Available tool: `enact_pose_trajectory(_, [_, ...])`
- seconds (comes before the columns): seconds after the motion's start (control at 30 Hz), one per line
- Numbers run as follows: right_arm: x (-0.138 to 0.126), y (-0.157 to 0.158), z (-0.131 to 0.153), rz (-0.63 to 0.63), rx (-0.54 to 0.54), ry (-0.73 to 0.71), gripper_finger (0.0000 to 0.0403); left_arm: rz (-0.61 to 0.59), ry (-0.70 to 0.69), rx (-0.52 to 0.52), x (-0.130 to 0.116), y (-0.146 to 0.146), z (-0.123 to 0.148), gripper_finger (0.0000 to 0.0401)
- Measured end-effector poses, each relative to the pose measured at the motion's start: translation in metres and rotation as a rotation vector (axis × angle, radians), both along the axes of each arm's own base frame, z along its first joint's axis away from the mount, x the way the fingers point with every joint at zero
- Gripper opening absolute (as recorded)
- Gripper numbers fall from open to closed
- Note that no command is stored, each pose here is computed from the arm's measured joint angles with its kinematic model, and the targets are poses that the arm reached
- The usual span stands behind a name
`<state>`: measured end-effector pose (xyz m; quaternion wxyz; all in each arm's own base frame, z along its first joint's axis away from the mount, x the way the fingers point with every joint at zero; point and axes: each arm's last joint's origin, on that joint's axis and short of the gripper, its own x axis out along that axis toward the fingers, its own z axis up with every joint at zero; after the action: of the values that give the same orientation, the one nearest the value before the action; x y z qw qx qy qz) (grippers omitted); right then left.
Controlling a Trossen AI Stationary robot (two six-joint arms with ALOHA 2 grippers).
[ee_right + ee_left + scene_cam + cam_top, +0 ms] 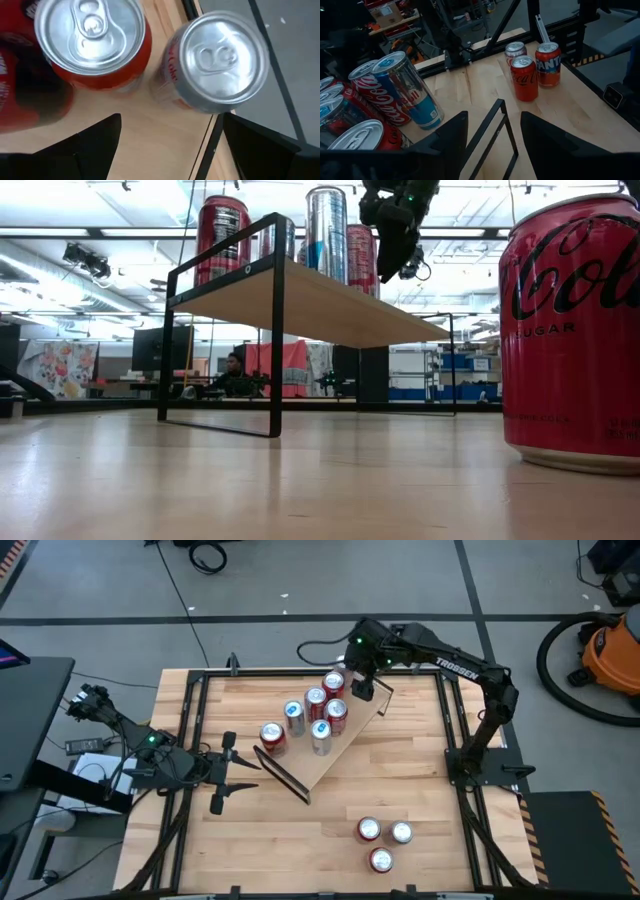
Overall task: Place canned beverage on shelf
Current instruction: Put the red and black soda can on the shelf aligned with the other red and black soda can
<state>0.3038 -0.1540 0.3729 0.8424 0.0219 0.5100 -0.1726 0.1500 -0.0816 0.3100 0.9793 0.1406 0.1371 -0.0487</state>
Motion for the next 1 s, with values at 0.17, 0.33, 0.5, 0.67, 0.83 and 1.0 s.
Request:
enact_pose_trajectory(0.17, [-0.01,0.006,-0.003,-0.053,-0.016,0.023,0.0353,0.0,0.0,0.0,0.0,0.0,0.0,0.0192])
enact_pose_trajectory(0.33, [-0.025,0.015,-0.008,-0.096,0.001,0.006,0.0352,0.0,0.001,0.0,0.0,0.0,0.0,0.0192])
enact_pose_trajectory(0.5, [-0.037,0.036,-0.02,-0.096,0.014,-0.032,0.0352,0.0,0.001,0.0,0.0,0.0,0.0,0.0192])
enact_pose_trajectory(0.67, [-0.046,0.069,-0.034,-0.036,0.029,-0.071,0.0352,0.0,0.001,-0.001,0.0,0.0,0.0,0.0192])
enact_pose_trajectory(0.83, [-0.049,0.103,-0.05,0.002,0.086,-0.053,0.0352,0.001,-0.025,-0.018,0.001,-0.001,0.003,0.0192])
enact_pose_trajectory(1.0, [-0.036,0.143,-0.072,0.066,0.167,-0.001,0.0352,0.001,-0.041,-0.028,0.001,-0.001,0.004,0.0192])
